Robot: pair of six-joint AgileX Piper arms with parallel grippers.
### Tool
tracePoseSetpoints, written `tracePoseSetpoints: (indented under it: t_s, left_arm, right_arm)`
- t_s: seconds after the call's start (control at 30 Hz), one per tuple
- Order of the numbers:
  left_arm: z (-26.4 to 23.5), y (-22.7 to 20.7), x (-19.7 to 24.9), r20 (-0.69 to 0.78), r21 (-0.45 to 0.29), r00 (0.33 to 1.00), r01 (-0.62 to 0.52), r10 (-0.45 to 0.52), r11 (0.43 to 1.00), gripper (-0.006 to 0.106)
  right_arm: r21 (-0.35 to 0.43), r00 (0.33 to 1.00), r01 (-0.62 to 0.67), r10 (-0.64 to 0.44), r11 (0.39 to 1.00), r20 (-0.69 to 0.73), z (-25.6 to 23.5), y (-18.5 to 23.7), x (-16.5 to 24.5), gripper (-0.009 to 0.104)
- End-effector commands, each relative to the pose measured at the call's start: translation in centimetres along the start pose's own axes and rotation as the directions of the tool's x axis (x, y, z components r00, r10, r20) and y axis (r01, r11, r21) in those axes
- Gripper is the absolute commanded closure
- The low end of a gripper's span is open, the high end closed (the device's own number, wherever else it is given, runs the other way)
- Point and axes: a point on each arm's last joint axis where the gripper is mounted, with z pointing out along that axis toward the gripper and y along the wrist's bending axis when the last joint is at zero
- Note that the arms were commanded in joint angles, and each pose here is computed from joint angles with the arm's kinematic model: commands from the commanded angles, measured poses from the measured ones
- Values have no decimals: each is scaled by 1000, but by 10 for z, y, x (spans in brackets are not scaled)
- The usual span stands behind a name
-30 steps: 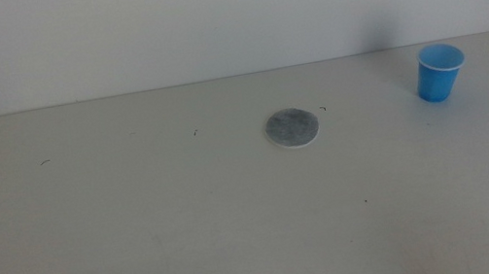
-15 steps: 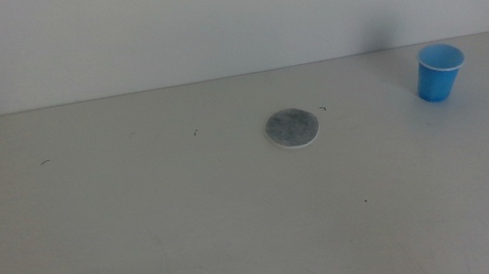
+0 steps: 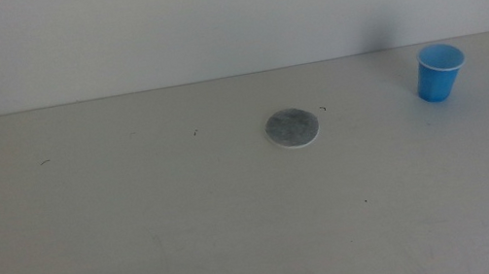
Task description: Place an empty cup on a cup mat.
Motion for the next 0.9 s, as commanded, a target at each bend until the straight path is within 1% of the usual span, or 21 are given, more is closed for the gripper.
tracePoseSetpoints:
  t_s: [0.0, 0.13, 0.23, 0.4, 0.63, 0.77, 0.87]
  left_arm:
    - [-2, -1, -8, 87, 11, 996, 7, -7, 1000, -5]
    - [-2, -1, -8, 85, 11, 996, 7, -8, 1000, -5]
    - [-2, -1, -8, 84, 11, 996, 7, -8, 1000, -5]
    - [-2, -1, -8, 84, 11, 996, 7, -8, 1000, -5]
    - [-2, -1, -8, 84, 11, 996, 7, -8, 1000, -5]
    - [-2, -1, -8, 84, 11, 996, 7, -8, 1000, -5]
    - [-2, -1, -8, 84, 11, 996, 7, -8, 1000, -5]
  right_arm:
    - [13, 993, 24, -25, 1000, 114, 4, -2, -36, 1]
    - [5, 997, 5, -6, 1000, 81, 17, -3, -62, 1]
    - [0, 1000, 4, -4, 1000, 25, 28, -3, -77, 1]
    - [-2, 1000, 5, -5, 1000, 21, 50, -5, -105, 1]
    - [-14, 998, -6, 5, 1000, -67, 82, -6, -129, 1]
    - [-24, 990, -33, 30, 999, -136, 103, -5, -140, 1]
    - [-36, 985, -84, 78, 996, -156, 119, -4, -150, 1]
